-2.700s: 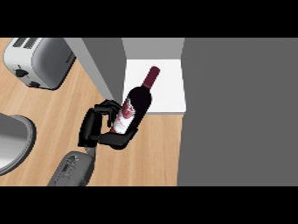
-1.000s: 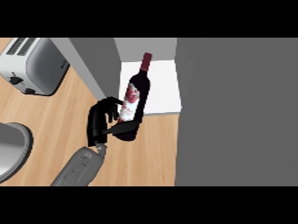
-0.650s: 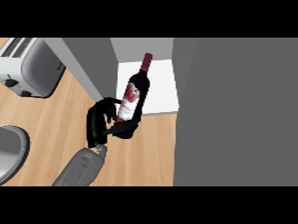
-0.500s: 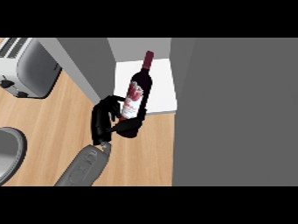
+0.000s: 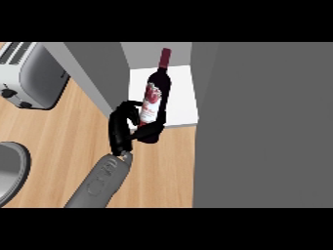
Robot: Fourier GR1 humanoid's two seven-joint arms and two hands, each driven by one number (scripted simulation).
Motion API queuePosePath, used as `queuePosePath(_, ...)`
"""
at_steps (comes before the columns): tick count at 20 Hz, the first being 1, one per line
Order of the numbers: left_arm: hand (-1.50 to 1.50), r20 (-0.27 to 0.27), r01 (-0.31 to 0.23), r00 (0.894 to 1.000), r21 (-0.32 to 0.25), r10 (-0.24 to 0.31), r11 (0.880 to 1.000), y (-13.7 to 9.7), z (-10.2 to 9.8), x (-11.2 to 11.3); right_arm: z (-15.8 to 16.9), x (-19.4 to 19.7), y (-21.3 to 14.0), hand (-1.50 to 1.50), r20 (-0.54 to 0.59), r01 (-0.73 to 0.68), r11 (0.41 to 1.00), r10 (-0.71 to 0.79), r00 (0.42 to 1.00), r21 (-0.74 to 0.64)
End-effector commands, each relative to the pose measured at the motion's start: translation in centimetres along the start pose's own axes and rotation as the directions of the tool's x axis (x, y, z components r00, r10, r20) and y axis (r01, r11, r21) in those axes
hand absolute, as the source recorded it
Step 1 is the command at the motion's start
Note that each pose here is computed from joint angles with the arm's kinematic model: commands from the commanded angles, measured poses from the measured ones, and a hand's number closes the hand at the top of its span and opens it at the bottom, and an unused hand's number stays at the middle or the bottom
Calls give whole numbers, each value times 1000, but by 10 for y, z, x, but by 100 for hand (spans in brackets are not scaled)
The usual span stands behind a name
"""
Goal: Pick up the wine, place it into the cabinet and close the cabinet
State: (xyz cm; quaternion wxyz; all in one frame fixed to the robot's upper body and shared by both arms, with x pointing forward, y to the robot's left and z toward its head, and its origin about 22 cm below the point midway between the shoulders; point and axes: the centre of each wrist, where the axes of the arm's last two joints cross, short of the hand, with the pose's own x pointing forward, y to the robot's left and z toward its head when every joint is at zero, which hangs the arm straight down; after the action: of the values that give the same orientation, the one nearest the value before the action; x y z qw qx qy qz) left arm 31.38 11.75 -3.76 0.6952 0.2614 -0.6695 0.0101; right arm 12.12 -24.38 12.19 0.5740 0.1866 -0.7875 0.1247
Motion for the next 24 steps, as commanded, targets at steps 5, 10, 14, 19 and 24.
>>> queuePosePath(5,150,177,185,969,-53,-173,981,-7,-62,47,7,13,6,-150,33,42,999,-43,999,32)
queuePosePath(10,150,244,297,931,-64,-273,953,-31,-58,56,7,8,-1,-150,28,49,998,-50,998,36)
queuePosePath(14,150,245,300,930,-76,-274,951,-45,-65,76,7,12,-2,-150,59,42,998,-44,997,36)
queuePosePath(19,150,221,274,942,-79,-252,958,-51,-73,100,3,4,-9,-150,48,51,998,-53,997,41)
queuePosePath(24,150,171,352,924,-38,-341,935,-50,-79,91,2,11,-11,-150,47,32,998,-34,998,51)
